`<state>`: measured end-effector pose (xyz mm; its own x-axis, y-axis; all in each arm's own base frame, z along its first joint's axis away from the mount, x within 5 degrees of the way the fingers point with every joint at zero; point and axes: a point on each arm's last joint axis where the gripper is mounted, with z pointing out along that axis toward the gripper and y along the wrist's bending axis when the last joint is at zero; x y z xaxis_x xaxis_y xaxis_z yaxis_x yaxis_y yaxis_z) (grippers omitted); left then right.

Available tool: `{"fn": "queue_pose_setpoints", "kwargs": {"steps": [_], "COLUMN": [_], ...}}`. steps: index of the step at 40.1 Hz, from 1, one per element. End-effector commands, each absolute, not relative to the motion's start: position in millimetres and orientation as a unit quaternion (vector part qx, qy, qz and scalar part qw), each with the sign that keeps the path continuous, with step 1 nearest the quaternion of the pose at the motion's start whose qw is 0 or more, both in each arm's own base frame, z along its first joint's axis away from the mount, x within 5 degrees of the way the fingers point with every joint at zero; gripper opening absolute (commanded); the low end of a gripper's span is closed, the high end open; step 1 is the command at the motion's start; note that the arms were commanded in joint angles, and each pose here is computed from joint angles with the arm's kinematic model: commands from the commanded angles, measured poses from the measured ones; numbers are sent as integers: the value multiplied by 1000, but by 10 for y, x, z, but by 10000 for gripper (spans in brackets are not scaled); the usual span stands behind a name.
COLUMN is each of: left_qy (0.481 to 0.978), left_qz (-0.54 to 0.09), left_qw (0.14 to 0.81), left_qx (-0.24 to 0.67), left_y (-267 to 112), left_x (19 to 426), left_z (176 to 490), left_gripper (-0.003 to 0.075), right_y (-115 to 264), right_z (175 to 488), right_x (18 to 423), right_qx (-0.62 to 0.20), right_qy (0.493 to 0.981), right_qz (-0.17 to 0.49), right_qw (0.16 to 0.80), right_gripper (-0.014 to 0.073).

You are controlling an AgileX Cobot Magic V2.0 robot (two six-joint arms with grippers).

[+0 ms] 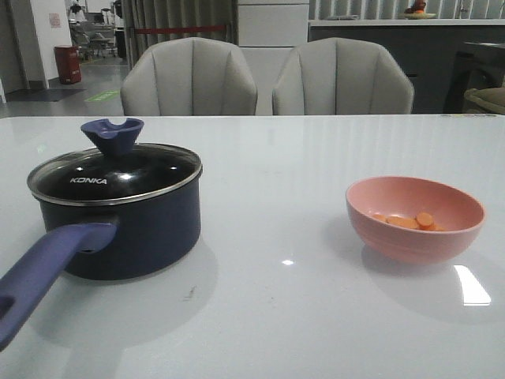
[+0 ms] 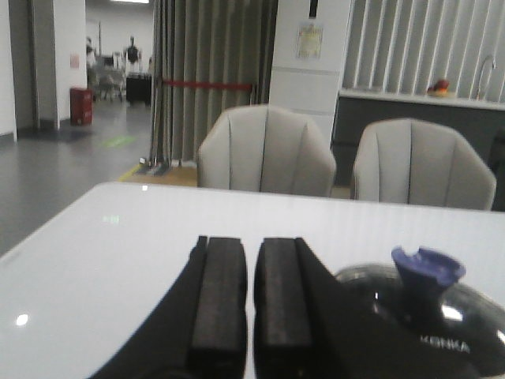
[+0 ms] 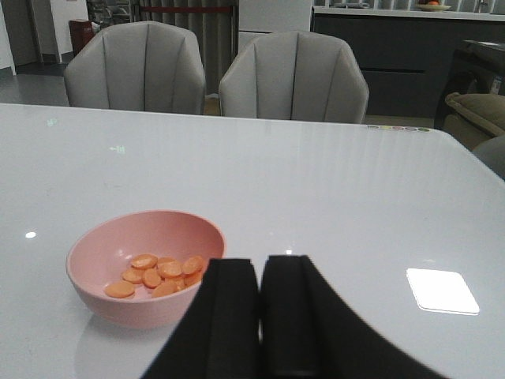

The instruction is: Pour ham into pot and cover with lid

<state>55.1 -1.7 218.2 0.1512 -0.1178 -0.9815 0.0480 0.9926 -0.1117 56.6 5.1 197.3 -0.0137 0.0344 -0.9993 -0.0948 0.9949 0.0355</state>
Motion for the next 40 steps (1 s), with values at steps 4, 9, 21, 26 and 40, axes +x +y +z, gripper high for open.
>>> {"fn": "queue_pose_setpoints", "kwargs": {"steps": [4,9,21,26,40], "left_qy": [523,533,662,727,765], "left_qz": [-65,-63,-61,-89,-87], "left_qw": [849,843,746,679,635], "left_qx": [-27,-25,-34,-55,-58], "left_y": [-10,-12,-19,-44,-53], "left_x": [467,438,617,711,870], "left_z": [2455,2666,3143,3213,3140], "left_gripper": [132,132,132,132,139], "right_y": [52,52,52,52,52], "right_z": [2075,2075,2075,2075,2075], "right_x": [544,544,544,544,544], "right_qx": [-26,-26,-26,-26,-26], "right_qy": [672,672,672,672,672], "right_qz": [42,42,42,42,42], "right_qw": [739,739,739,739,739], "right_gripper": [160,160,160,160,160]}}
